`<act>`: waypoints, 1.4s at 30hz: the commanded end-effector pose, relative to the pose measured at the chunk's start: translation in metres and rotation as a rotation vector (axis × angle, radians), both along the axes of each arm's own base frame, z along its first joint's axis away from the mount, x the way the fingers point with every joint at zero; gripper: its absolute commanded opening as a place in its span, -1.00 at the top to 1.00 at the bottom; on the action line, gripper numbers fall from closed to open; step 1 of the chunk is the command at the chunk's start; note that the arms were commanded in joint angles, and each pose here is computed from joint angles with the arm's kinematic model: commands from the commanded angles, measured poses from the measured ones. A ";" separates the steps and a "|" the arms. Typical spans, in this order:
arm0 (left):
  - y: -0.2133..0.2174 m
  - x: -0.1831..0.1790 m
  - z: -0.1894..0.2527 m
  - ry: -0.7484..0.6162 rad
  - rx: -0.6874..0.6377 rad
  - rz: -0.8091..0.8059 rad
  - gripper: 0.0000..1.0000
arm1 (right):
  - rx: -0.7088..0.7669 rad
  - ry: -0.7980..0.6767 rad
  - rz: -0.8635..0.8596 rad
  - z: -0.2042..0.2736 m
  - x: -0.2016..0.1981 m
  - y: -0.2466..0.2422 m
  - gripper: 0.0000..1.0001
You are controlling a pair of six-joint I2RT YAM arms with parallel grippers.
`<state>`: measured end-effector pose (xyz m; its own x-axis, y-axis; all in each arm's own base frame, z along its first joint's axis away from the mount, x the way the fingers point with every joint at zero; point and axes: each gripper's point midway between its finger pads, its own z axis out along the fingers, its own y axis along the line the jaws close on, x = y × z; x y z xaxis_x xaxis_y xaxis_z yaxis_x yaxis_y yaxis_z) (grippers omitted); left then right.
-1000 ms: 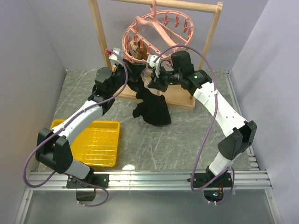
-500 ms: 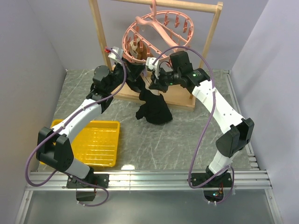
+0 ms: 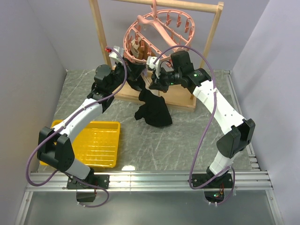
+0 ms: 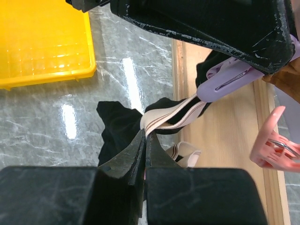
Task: Clip the underwear to the hanger
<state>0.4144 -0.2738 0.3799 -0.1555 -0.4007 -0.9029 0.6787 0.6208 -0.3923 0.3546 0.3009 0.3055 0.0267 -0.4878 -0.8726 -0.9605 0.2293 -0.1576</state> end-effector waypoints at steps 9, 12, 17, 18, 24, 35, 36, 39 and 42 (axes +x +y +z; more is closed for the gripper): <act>-0.010 -0.009 -0.020 0.050 0.037 -0.058 0.99 | 0.084 -0.086 0.004 0.043 -0.001 0.002 1.00; -0.011 -0.010 -0.021 0.052 0.039 -0.060 1.00 | 0.091 -0.091 0.000 0.047 -0.001 0.002 1.00; -0.010 -0.009 -0.021 0.053 0.038 -0.058 0.99 | 0.095 -0.094 -0.001 0.050 -0.002 0.002 1.00; -0.011 -0.010 -0.022 0.054 0.039 -0.061 0.99 | 0.094 -0.092 -0.002 0.049 -0.001 0.002 1.00; -0.014 -0.014 -0.022 0.053 0.034 -0.093 0.99 | 0.092 -0.103 0.002 0.049 -0.001 0.001 1.00; -0.015 -0.017 -0.026 0.075 0.032 -0.106 0.99 | 0.097 -0.118 -0.005 0.051 0.002 0.001 1.00; -0.015 -0.018 -0.025 0.072 0.031 -0.107 0.99 | 0.097 -0.119 -0.008 0.052 0.002 0.000 1.00; -0.015 -0.018 -0.024 0.068 0.027 -0.109 0.99 | 0.103 -0.110 -0.016 0.051 0.004 -0.003 1.00; -0.014 -0.018 -0.024 0.070 0.028 -0.106 0.99 | 0.120 -0.106 -0.026 0.055 0.006 -0.005 1.00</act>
<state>0.4105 -0.2769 0.3798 -0.1590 -0.4024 -0.9016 0.6983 0.5997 -0.3908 0.3599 0.3023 0.3134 0.0238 -0.4557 -0.8898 -0.9563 0.2490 -0.1531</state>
